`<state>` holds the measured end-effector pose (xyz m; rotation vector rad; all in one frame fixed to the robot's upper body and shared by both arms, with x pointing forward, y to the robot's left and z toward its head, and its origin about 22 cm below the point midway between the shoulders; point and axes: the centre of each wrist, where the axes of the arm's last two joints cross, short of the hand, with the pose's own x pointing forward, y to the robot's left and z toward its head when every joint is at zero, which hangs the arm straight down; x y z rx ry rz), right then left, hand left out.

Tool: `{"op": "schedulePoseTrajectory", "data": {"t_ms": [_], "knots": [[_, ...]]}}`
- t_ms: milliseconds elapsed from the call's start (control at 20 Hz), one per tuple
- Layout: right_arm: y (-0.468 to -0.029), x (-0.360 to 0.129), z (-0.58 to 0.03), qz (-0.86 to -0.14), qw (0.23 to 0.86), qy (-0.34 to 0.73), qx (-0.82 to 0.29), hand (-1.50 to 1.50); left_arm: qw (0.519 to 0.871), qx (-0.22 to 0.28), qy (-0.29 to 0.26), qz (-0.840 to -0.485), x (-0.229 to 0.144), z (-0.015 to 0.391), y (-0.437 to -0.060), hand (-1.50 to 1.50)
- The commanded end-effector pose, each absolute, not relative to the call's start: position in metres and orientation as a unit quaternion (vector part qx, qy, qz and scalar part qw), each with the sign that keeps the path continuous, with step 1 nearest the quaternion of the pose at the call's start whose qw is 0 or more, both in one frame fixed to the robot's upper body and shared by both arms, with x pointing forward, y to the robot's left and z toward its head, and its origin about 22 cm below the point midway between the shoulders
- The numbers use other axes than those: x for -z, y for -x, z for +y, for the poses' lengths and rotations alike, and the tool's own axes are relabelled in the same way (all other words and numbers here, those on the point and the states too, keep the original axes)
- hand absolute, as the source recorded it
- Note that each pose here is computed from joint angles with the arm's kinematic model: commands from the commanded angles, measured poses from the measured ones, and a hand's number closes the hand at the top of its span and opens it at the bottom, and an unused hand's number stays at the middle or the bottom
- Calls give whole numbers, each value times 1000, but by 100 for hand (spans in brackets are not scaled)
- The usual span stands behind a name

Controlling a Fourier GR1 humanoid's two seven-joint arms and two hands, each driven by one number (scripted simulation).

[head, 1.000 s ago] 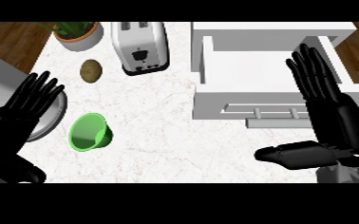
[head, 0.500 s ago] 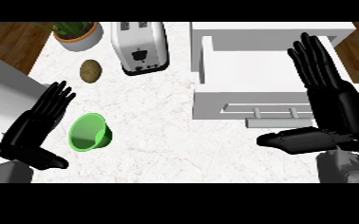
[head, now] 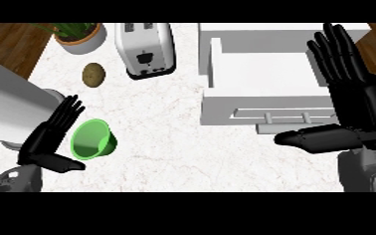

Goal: Pick up the cup, place it into the drawer and close the drawer

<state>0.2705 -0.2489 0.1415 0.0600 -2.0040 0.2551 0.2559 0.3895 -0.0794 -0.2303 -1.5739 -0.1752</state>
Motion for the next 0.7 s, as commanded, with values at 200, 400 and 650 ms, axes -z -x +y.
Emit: {"op": "schedulePoseTrajectory", "data": {"t_ms": [200,400,650], "knots": [[-262,-140,-243,-837,536,-29,-106,-150,686,82,120,-713,113,405,-234,-150],[-274,-141,-246,-836,535,-32,-123,-150,677,73,110,-724,125,376,-248,-150],[-276,-151,-249,-839,530,-31,-114,-150,674,68,116,-726,123,387,-246,-150]]}}
